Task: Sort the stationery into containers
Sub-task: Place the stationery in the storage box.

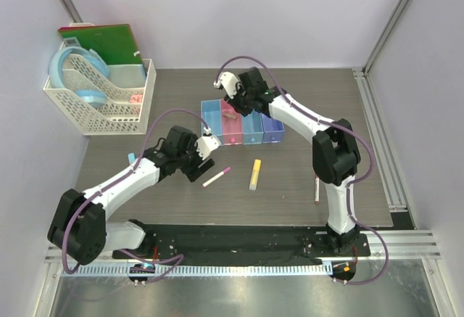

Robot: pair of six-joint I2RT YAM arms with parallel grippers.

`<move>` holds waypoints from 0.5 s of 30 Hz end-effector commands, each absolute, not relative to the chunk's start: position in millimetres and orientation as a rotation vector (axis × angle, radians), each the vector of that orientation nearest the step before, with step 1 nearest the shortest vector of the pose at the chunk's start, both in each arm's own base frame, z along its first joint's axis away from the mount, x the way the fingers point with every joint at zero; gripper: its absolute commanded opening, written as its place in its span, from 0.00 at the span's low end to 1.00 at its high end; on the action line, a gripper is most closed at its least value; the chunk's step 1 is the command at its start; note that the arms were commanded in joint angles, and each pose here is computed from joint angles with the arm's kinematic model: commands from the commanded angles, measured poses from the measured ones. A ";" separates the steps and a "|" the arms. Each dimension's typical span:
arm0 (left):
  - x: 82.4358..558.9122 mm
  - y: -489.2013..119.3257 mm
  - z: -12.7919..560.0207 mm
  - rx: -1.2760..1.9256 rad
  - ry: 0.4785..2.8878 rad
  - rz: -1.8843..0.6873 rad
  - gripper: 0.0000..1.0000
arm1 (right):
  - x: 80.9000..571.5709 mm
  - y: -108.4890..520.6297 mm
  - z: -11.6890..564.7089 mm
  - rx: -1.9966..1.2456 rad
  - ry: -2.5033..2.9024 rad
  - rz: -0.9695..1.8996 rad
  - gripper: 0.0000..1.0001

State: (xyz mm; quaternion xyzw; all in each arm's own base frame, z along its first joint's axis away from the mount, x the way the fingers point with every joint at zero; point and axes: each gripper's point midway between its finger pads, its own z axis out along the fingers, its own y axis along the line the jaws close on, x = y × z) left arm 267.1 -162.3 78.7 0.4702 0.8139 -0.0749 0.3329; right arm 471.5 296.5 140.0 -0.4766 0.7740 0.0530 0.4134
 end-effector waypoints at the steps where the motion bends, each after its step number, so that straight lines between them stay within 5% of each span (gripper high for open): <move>1: 262.3 -184.2 77.8 1.233 2.106 -0.351 0.74 | 479.0 320.5 143.7 -1.189 1.902 0.150 0.13; 6: 259.2 -196.7 61.8 1.256 2.147 -0.401 0.74 | 474.0 330.4 125.2 -1.217 1.919 0.152 0.16; 15: 254.1 -208.4 34.1 1.340 2.199 -0.389 0.74 | 472.0 325.8 129.1 -1.211 1.914 0.100 0.60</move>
